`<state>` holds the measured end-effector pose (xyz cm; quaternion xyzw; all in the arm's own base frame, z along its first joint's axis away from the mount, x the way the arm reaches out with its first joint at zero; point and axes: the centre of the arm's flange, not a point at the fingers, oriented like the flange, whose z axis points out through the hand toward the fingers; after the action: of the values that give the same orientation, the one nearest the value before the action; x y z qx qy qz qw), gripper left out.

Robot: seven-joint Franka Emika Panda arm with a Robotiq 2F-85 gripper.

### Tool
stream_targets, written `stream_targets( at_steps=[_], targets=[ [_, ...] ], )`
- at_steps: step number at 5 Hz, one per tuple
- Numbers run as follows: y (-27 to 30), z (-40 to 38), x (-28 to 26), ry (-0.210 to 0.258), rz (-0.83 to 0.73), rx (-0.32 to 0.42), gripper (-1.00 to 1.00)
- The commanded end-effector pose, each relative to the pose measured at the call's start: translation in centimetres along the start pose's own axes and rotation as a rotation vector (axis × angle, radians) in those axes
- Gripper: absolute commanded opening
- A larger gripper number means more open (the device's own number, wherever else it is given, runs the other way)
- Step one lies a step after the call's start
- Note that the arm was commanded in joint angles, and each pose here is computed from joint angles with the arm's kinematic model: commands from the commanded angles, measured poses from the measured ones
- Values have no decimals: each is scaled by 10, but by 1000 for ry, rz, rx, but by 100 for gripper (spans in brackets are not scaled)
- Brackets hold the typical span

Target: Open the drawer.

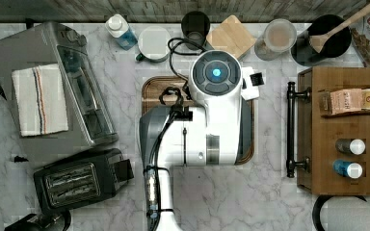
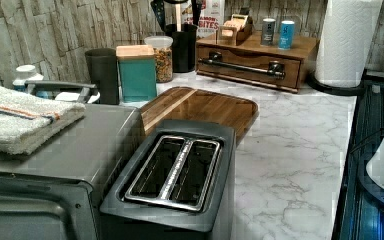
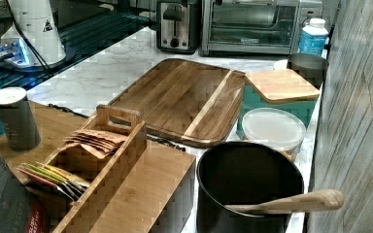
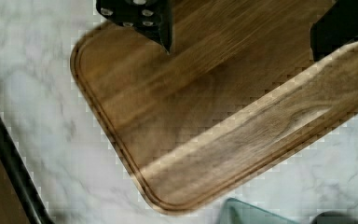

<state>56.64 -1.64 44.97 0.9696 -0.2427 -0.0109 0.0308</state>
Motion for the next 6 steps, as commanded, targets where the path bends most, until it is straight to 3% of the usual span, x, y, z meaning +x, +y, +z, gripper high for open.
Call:
stream_targets(
  at_steps=[1, 3, 6],
  targets=[
    [135, 25, 31, 17, -219, 41, 100],
    [183, 45, 26, 122, -304, -5, 100],
    [187, 80, 39, 181, -449, -19, 100]
  ],
)
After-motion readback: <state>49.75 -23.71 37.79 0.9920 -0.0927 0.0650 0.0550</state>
